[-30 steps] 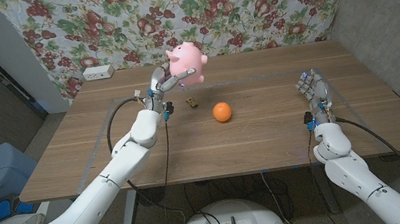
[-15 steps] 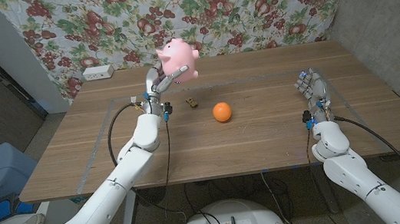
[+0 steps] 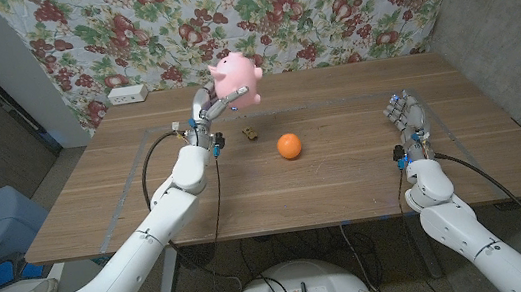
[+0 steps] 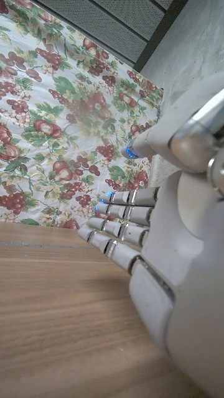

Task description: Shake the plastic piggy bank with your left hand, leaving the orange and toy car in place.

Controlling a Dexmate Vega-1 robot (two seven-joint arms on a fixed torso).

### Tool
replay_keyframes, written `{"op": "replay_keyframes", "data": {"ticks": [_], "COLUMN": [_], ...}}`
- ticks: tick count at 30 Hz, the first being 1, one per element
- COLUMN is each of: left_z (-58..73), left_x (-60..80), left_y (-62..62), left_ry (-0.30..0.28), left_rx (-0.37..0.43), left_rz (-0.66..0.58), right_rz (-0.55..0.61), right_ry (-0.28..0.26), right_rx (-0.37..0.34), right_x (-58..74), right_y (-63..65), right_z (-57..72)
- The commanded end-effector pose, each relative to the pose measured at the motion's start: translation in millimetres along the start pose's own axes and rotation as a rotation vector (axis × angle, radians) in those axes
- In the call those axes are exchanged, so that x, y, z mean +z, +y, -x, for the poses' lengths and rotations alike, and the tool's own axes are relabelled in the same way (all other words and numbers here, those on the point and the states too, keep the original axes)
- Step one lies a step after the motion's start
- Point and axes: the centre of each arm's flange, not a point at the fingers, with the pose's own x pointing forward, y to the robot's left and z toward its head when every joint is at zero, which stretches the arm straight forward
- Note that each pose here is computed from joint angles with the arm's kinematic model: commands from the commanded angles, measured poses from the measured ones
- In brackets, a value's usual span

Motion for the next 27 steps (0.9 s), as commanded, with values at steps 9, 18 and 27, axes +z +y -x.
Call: {"op": "replay_keyframes", "data": {"ticks": [9,18,27], "left_z": [-26.8,-31.0,-31.6], "left_x": [5.9,6.5,5.0], "left_y": [-13.7,-14.7,-12.3], "left_ry": [0.184,0.189,0.180], "left_rx": [-0.330,-0.354,-0.335], "left_rz": [-0.210,-0.227,-0.215], "right_rz": [-0.006,-0.010,-0.005], "right_ry": [-0.004,-0.001,0.002], "right_rx": [-0.010,-0.011,-0.004], "right_x": [-2.0,-2.5,-4.1], "right_y": [0.1,0.8,3.0], "right_z": [1.1,-1.9,-4.9]}}
